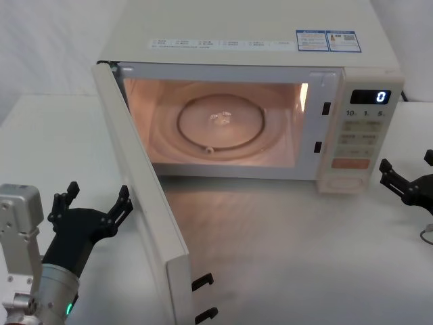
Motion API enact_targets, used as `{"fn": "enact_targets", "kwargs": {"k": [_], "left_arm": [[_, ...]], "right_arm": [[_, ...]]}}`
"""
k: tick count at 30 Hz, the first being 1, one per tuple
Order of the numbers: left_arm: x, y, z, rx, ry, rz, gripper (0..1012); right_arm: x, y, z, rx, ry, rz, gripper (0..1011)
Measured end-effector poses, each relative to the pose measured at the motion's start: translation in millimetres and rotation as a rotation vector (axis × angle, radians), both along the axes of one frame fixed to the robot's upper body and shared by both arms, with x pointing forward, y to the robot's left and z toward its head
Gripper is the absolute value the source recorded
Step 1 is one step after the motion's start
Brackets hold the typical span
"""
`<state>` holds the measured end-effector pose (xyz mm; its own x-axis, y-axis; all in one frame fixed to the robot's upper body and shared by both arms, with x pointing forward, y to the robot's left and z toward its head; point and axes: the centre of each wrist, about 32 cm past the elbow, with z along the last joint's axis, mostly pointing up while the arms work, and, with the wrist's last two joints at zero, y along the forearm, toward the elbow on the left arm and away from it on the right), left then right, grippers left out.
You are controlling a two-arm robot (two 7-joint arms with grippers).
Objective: Press the button to open the microwave door with one hand; close the microwave door with the other hand.
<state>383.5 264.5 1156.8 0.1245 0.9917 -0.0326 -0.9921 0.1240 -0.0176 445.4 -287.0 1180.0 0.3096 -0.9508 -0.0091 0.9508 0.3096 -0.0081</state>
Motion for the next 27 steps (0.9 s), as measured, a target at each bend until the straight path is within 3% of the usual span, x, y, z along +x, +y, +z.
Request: {"fn": "enact_targets", "kwargs": {"k": [13,27], "left_arm": [[0.0,0.0,0.0,0.000,0.000,0.000,992],[0.0,0.0,0.0,0.000,0.000,0.000,633]], "right_arm": [[0.0,0.0,0.0,0.000,0.000,0.000,1002],[0.0,0.0,0.0,0.000,0.000,0.000,1002]]}}
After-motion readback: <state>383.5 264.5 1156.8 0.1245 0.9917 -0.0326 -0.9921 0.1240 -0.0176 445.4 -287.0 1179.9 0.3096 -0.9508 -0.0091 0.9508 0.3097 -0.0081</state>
